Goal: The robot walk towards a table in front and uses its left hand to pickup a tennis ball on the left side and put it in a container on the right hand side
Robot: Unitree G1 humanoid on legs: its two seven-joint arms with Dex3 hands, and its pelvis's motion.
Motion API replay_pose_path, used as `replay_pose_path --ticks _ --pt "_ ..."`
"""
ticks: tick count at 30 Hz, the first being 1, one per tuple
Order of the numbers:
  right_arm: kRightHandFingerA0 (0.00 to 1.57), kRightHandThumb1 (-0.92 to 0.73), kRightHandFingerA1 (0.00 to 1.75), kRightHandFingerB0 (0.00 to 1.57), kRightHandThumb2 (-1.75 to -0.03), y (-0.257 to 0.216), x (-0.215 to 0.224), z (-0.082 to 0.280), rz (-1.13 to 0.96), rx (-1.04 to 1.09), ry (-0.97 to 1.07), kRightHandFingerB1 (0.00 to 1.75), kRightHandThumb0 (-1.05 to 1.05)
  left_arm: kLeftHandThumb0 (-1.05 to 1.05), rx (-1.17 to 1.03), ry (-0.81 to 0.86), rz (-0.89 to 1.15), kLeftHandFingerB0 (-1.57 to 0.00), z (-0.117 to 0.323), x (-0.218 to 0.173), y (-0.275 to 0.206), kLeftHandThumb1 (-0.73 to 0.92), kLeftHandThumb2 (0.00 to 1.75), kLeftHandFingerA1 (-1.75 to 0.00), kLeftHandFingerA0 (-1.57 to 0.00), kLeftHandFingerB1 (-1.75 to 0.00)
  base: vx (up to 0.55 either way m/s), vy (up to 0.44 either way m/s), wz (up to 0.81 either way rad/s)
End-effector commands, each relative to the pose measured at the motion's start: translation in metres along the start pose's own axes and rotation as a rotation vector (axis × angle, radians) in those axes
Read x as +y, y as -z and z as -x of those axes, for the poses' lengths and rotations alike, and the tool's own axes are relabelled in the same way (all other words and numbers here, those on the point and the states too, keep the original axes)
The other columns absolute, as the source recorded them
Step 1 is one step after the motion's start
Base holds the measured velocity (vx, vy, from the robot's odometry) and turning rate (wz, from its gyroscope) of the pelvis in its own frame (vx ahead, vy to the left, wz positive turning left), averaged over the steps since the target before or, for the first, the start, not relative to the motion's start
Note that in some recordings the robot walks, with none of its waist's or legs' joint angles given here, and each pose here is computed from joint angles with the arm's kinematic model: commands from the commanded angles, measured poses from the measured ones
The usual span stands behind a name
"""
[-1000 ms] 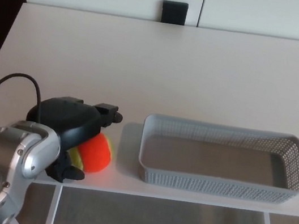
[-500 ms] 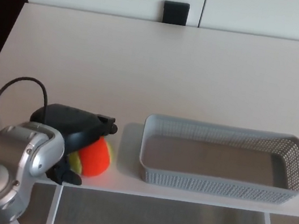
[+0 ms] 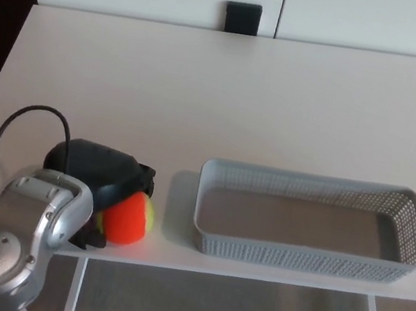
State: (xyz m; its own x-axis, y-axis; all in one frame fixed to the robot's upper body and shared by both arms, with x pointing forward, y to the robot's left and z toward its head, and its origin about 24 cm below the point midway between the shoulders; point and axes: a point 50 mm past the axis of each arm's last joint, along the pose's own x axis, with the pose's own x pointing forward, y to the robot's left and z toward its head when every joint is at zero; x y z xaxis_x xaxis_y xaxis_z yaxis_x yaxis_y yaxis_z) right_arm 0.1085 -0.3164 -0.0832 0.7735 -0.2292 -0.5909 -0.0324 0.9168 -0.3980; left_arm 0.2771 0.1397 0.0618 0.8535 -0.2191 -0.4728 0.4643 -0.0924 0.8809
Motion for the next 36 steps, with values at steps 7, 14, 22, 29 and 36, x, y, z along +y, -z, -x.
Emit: replay_pose_path --ticks 7,14,22,29,36 --pt "0.57 -0.53 0.49 0.51 -0.56 0.002 -0.006 -0.002 0.004 0.008 0.019 0.42 -0.43 -0.13 -0.103 -0.184 0.177 -0.51 0.01 0.03 -0.002 0.76 0.57 -1.59 -0.51 -1.19 0.0 0.0 0.0" --pt "0.55 -0.53 0.48 0.52 -0.56 0.0 -0.007 -0.004 0.014 0.016 0.012 0.42 -0.41 -0.1 -0.158 -0.38 0.322 -0.44 0.026 0.091 -0.012 0.88 0.54 -1.69 -0.61 -1.39 0.0 0.0 0.0" --pt "0.55 -0.53 0.48 0.51 -0.56 -0.004 -0.004 -0.003 0.022 0.009 -0.002 0.43 -0.43 -0.25 -0.242 -0.483 0.326 -0.63 0.027 0.137 -0.042 0.73 0.6 -1.6 -0.73 -0.97 0.0 0.0 0.0" --pt "0.56 -0.53 0.49 0.51 -0.56 -0.006 0.0 0.001 0.032 -0.001 -0.013 0.43 -0.43 -0.2 -0.303 -0.453 0.286 -0.64 0.017 0.136 -0.068 0.75 0.59 -1.68 -0.71 -1.38 0.0 0.0 0.0" --pt "0.56 -0.53 0.47 0.52 -0.56 -0.011 -0.002 -0.004 0.066 -0.02 -0.005 0.42 -0.4 -0.29 -0.311 -0.384 0.281 -0.7 0.007 0.12 -0.092 0.69 0.61 -1.12 -0.87 -0.46 0.0 0.0 0.0"
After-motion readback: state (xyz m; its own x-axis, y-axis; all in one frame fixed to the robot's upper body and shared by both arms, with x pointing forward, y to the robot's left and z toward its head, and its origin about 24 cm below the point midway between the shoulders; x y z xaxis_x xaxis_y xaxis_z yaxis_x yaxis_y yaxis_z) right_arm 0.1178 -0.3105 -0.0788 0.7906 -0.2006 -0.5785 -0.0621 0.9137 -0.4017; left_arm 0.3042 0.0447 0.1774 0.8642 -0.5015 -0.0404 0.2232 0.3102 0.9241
